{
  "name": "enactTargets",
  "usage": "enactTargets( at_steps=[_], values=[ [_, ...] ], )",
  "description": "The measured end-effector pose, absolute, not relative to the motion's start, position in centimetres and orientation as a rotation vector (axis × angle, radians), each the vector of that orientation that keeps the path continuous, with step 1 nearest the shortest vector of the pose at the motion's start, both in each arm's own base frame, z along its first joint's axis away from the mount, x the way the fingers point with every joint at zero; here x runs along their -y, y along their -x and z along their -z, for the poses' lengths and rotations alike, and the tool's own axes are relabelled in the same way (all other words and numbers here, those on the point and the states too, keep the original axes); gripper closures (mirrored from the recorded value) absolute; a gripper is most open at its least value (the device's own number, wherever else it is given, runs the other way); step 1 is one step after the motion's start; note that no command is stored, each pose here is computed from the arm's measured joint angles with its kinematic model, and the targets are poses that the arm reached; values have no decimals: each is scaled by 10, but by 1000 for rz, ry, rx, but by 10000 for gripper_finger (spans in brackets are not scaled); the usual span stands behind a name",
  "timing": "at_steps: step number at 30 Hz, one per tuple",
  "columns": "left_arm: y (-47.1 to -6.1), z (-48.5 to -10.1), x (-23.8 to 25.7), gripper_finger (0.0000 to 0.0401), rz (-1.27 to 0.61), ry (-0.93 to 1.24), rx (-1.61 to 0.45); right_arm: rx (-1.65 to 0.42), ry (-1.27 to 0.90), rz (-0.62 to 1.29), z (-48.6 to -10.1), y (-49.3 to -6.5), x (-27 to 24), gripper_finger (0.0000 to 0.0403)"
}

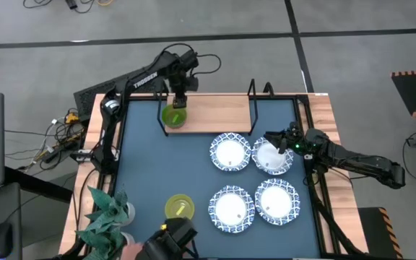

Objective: Place and stack bowls onto a shelf
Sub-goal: Stack the green transparent bowl into the purple transparent bowl on the shelf

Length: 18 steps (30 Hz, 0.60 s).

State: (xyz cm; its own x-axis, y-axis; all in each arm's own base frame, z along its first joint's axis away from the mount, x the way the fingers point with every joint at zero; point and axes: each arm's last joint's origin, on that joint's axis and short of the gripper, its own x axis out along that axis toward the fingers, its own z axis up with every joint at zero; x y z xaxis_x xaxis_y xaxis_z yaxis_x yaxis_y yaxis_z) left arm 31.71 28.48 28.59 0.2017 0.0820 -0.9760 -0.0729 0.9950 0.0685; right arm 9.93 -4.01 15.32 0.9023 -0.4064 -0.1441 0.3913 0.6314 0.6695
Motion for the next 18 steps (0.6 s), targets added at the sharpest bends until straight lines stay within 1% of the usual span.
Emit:
enactTargets(
  at_steps=[4,8,10,14,18],
  values=[
    [-323,-309,-272,229,-98,-46,-1355,21,-761,456,-153,-99,40,183],
    [-327,-317,-263,229,-100,-110,-1364,21,-761,456,-153,-99,40,183],
    [-327,-314,-262,230,-76,-133,-1383,21,-761,456,-153,-99,40,183],
    [-326,-294,-262,230,-10,-133,-1448,20,-761,453,-153,-99,40,183],
    [-324,-281,-262,230,7,-135,-1489,18,-762,449,-153,-99,40,183]
  ],
)
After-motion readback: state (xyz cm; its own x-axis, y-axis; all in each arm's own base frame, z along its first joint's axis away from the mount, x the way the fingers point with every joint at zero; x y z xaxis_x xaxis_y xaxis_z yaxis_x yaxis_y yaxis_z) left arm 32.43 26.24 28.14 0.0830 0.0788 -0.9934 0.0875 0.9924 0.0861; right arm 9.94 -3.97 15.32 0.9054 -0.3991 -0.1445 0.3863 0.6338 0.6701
